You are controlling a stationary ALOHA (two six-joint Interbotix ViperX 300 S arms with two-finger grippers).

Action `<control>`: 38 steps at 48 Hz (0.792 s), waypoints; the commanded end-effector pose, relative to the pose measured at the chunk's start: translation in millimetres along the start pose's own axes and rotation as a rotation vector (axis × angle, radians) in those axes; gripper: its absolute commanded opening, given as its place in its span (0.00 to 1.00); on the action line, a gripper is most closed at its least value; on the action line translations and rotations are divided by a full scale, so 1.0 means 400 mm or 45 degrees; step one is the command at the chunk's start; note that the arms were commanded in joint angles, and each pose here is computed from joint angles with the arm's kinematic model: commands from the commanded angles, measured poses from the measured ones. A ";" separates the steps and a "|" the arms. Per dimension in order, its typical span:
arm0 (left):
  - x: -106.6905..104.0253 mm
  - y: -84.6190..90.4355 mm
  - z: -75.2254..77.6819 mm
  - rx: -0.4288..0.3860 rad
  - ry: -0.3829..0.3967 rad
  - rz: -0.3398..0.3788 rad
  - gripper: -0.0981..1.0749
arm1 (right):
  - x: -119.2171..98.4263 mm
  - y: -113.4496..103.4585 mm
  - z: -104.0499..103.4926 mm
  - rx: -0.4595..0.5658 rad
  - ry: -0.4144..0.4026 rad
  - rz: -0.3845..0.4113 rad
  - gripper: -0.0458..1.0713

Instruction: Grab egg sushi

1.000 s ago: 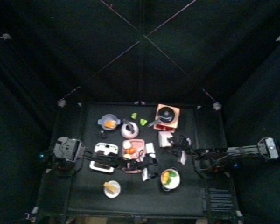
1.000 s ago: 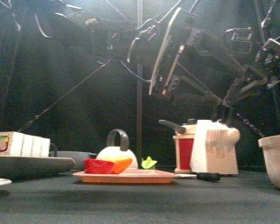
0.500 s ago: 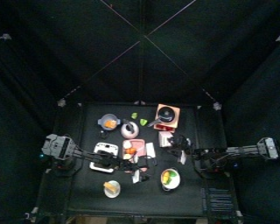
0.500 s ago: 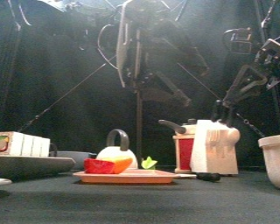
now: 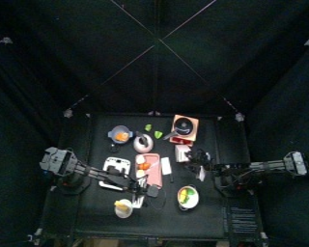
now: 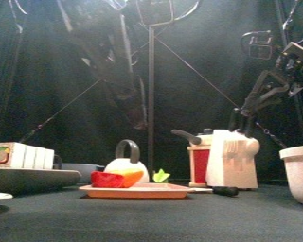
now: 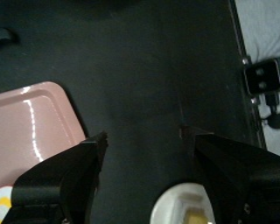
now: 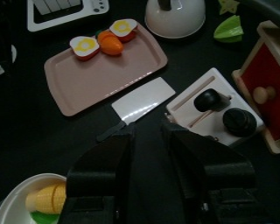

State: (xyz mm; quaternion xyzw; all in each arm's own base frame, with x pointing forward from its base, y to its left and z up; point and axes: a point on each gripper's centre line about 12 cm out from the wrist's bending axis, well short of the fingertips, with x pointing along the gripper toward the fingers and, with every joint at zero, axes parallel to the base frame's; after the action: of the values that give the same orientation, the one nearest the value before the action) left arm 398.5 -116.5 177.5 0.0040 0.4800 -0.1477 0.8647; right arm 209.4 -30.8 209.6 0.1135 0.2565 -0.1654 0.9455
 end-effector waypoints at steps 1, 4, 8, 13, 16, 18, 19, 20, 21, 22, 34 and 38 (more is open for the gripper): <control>-0.038 -0.035 0.014 0.059 0.018 -0.021 0.92 | 0.004 0.001 0.009 0.008 -0.004 -0.002 0.67; -0.039 -0.049 0.003 0.074 0.073 -0.037 0.92 | 0.006 0.000 0.008 0.009 0.001 -0.007 0.67; -0.035 -0.068 -0.015 0.081 0.153 -0.058 0.92 | 0.008 -0.003 0.007 0.011 0.005 -0.014 0.67; -0.033 -0.084 -0.037 0.054 0.238 -0.073 0.92 | 0.012 -0.007 0.003 0.022 0.017 -0.023 0.67; -0.035 -0.098 -0.052 0.028 0.297 -0.081 0.92 | 0.015 -0.009 0.002 0.033 0.024 -0.030 0.67; -0.036 -0.107 -0.063 0.011 0.337 -0.082 0.92 | 0.016 -0.011 0.001 0.038 0.027 -0.036 0.67; -0.036 -0.112 -0.069 0.005 0.356 -0.084 0.92 | 0.017 -0.013 0.000 0.041 0.030 -0.038 0.67; -0.037 -0.115 -0.073 -0.007 0.377 -0.082 0.92 | 0.017 -0.013 0.000 0.044 0.030 -0.039 0.67; -0.038 -0.118 -0.078 -0.015 0.395 -0.081 0.92 | 0.017 -0.014 0.002 0.045 0.028 -0.041 0.67; -0.039 -0.122 -0.084 -0.024 0.414 -0.080 0.92 | 0.018 -0.015 0.000 0.047 0.032 -0.043 0.67; -0.028 -0.159 -0.135 -0.083 0.575 -0.013 0.92 | 0.022 -0.022 -0.002 0.066 0.041 -0.060 0.67; -0.020 -0.168 -0.146 -0.072 0.598 0.015 0.92 | 0.022 -0.023 0.000 0.074 0.041 -0.062 0.67</control>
State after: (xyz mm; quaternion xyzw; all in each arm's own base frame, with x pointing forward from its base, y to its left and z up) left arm 328.4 -165.5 156.7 0.0071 0.6773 -0.1251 0.7250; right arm 211.6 -36.0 204.7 0.1321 0.2659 -0.1801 0.9378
